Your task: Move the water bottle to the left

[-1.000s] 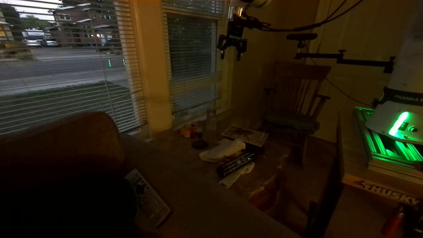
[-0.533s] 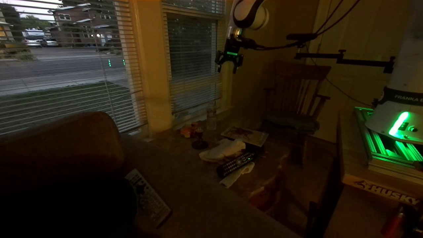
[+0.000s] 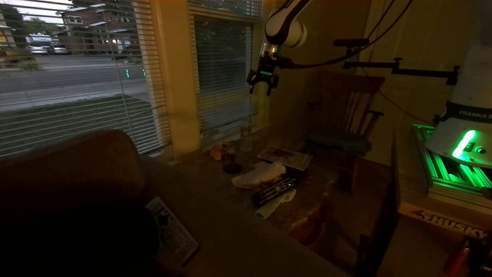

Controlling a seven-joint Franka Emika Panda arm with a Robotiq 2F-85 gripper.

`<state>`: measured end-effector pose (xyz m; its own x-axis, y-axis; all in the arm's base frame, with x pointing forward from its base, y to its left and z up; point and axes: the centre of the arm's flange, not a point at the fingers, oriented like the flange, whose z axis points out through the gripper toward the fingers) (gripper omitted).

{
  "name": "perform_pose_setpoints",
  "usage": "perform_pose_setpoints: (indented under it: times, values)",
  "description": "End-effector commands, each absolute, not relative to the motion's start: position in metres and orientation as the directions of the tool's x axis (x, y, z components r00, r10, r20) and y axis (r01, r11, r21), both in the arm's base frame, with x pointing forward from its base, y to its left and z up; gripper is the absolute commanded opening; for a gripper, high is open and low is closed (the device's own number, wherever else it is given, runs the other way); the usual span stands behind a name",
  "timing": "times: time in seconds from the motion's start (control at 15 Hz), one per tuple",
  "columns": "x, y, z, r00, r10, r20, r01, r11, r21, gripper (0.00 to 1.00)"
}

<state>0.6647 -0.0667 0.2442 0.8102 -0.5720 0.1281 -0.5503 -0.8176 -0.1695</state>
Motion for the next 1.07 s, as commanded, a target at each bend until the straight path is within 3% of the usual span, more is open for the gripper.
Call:
perform_pose_setpoints:
  times: [0.0, 1.0]
  values:
    - [0.687, -0.078, 0.232, 0.816, -0.567, 0.109, -0.540, -0.816, -0.205, 1.00]
    - [0.719, -0.107, 0.198, 0.825, -0.564, 0.041, -0.551, -0.818, -0.163, 1.00]
